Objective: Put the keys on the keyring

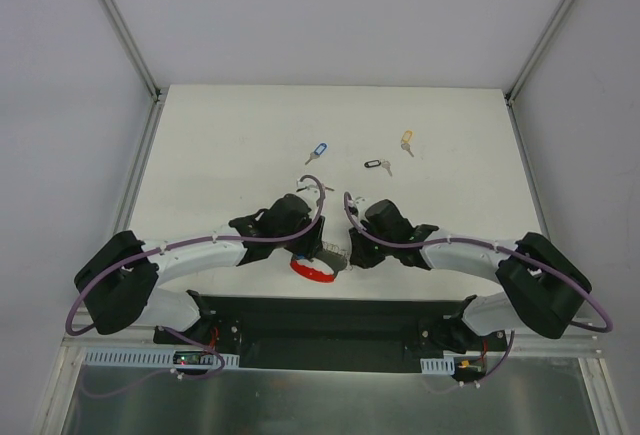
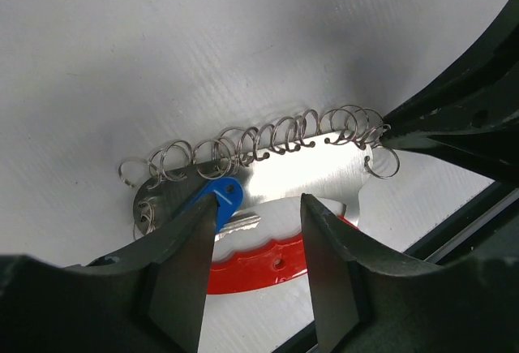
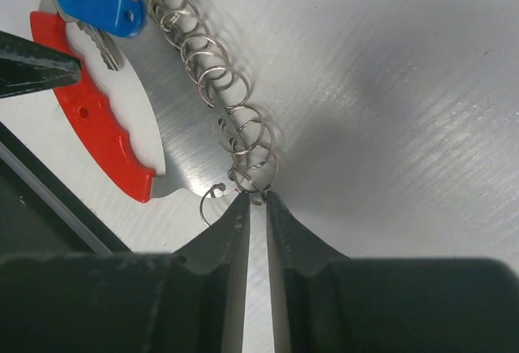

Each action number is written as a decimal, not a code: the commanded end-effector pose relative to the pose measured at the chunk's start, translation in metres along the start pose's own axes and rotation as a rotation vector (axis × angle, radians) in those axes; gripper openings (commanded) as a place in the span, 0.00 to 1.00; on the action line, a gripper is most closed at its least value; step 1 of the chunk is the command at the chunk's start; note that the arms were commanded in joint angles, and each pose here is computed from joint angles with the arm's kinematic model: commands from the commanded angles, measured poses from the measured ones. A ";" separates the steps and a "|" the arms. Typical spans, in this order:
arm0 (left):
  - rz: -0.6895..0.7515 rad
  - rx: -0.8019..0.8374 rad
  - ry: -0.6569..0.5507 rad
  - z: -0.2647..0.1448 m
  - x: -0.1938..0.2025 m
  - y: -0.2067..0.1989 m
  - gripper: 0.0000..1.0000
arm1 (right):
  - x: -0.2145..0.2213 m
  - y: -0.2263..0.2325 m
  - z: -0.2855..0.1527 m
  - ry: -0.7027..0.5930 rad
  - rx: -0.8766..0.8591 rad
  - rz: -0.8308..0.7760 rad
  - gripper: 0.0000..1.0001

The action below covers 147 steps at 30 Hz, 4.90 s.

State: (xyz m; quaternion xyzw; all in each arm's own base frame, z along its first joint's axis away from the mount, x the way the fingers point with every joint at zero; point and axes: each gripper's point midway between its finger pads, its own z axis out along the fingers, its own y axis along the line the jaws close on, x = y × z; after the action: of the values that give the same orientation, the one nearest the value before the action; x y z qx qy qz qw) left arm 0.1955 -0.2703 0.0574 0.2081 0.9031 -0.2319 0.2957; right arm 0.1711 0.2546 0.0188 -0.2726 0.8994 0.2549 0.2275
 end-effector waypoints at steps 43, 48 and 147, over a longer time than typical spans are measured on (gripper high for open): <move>0.520 0.628 -0.436 -0.017 -0.018 -0.085 0.22 | -0.044 0.053 -0.037 -0.244 -0.172 -0.477 0.01; 0.527 0.683 -0.404 -0.013 -0.013 -0.092 0.16 | -0.043 0.055 -0.036 -0.239 -0.175 -0.490 0.01; 0.575 0.823 -0.712 -0.066 -0.047 -0.092 0.00 | -0.085 0.067 -0.119 -0.611 -0.258 -0.367 0.35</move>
State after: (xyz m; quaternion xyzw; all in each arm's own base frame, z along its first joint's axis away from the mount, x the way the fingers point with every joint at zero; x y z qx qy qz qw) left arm 0.1467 -0.3221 0.1138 0.4860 0.5506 -0.5149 0.4422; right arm 0.1576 0.2646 0.1468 -0.4178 0.7110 0.3396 0.4523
